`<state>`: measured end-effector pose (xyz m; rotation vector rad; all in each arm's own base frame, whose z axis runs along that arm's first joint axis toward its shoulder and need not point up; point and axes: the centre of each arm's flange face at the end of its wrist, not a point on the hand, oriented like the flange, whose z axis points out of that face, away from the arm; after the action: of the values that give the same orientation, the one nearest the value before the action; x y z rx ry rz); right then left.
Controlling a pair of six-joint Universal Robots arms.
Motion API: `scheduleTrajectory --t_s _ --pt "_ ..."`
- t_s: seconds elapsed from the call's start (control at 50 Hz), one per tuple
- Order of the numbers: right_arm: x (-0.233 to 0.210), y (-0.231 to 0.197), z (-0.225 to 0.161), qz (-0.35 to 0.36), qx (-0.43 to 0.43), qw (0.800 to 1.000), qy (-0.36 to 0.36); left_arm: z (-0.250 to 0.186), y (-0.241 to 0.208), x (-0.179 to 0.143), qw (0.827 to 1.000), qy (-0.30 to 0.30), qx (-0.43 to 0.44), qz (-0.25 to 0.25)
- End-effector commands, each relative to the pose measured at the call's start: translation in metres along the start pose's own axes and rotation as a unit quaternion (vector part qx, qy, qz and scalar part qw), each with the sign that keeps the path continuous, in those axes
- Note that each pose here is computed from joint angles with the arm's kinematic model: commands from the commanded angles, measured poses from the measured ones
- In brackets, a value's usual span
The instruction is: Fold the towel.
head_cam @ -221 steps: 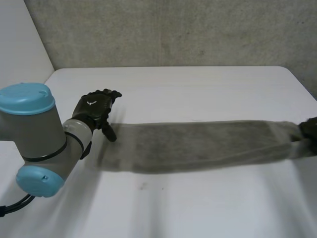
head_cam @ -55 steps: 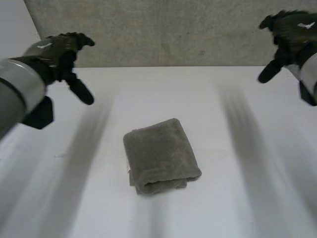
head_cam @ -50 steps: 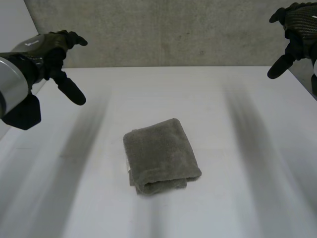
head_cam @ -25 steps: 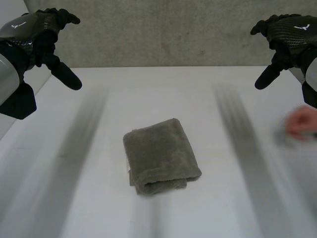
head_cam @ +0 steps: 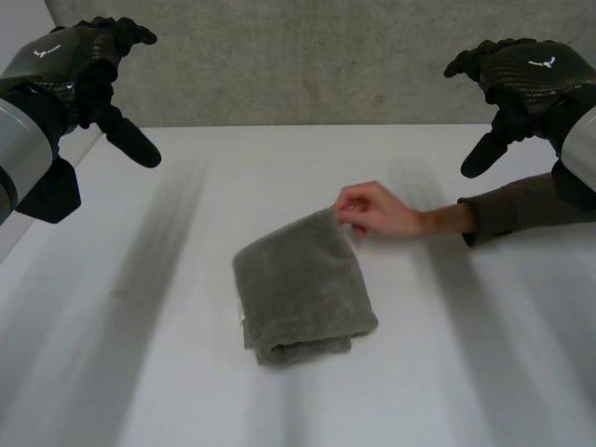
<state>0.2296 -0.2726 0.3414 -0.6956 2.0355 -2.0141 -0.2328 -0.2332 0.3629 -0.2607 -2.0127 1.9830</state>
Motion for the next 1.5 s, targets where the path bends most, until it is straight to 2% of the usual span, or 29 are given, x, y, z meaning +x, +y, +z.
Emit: scheduleTrajectory --t_s 0.02,0.86,0.92,1.0,1.04,1.12,1.16,1.28,1.32,1.42,1.5 --pt "-0.002 0.004 0.001 0.001 -0.005 1.0 -0.002 0.002 0.002 0.0 1.0 0.0 0.001 0.001" --pt "-0.003 0.009 0.001 -0.001 -0.013 1.0 -0.005 0.01 0.013 -0.001 1.0 -0.001 -0.009 0.003" --pt "-0.003 0.014 0.003 -0.014 -0.024 1.0 -0.004 0.014 0.023 0.0 1.0 0.0 -0.026 0.003" --pt "-0.003 0.027 0.006 -0.049 -0.058 0.997 -0.005 0.013 0.048 0.016 0.997 0.032 -0.067 0.001" --pt "-0.006 0.043 0.004 -0.093 -0.108 0.99 -0.021 0.012 0.06 0.026 0.995 0.047 -0.084 0.0" --pt "-0.012 0.061 0.0 -0.131 -0.16 0.978 -0.043 0.012 0.085 0.042 0.991 0.069 -0.117 0.006" --pt "-0.024 0.081 -0.004 -0.144 -0.193 0.967 -0.079 0.01 0.118 0.063 0.983 0.098 -0.152 0.015" --pt "-0.037 0.117 0.003 -0.133 -0.212 0.959 -0.13 0.012 0.157 0.078 0.98 0.107 -0.167 0.024" --pt "-0.048 0.14 0.008 -0.116 -0.206 0.956 -0.173 0.018 0.18 0.082 0.982 0.094 -0.162 0.029" --pt "-0.064 0.167 0.014 -0.09 -0.186 0.951 -0.231 0.023 0.203 0.089 0.984 0.09 -0.148 0.034" --pt "-0.07 0.182 0.018 -0.082 -0.181 0.947 -0.252 0.026 0.212 0.091 0.985 0.091 -0.142 0.035"
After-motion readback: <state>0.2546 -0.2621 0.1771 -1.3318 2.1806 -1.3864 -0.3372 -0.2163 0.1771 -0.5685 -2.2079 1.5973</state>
